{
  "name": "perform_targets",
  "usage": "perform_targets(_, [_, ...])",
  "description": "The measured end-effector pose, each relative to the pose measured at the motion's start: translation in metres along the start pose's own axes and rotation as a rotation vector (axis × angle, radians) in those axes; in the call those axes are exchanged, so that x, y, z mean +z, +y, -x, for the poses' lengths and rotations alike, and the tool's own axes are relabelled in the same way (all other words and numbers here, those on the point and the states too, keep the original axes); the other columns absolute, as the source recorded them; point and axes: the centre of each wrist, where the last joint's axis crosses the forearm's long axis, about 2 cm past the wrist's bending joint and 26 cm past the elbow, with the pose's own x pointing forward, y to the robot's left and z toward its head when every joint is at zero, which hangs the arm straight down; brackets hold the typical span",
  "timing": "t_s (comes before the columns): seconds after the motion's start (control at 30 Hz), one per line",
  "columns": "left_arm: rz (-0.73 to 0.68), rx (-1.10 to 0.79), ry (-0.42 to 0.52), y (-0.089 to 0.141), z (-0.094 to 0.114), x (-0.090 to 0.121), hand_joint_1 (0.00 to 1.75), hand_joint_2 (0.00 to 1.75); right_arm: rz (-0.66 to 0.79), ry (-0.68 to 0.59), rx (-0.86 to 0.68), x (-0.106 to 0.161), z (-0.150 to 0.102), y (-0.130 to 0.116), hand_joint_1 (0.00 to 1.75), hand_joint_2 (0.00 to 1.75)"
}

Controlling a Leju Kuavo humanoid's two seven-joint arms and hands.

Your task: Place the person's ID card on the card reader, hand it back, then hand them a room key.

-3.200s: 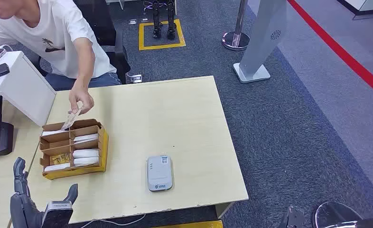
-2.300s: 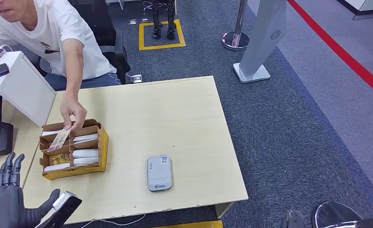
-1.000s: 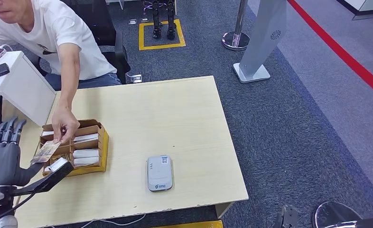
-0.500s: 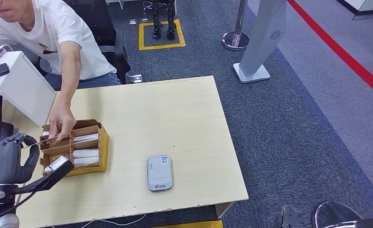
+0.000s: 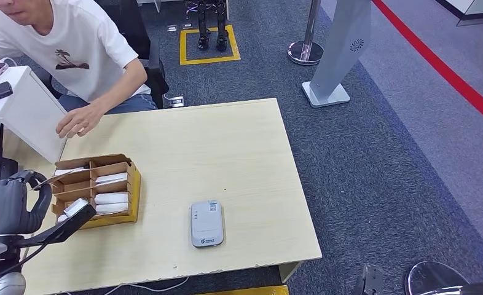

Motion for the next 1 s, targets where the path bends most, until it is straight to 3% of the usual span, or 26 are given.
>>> perform_targets(0.4, [0.035,0.05,-0.088,-0.014,-0.029,-0.043,1.75,1.75,-0.042,-0.014,0.032,-0.006,-0.013,0.011,0.0,0.0])
perform_targets(0.7, [0.054,0.094,-0.129,-0.023,-0.052,-0.059,1.75,1.75,-0.059,-0.015,0.045,-0.007,-0.016,0.015,0.0,0.0])
perform_targets(1.0, [0.082,0.193,-0.235,-0.039,-0.105,-0.067,1.75,1.75,-0.079,-0.025,0.063,-0.009,-0.023,0.021,0.0,0.0])
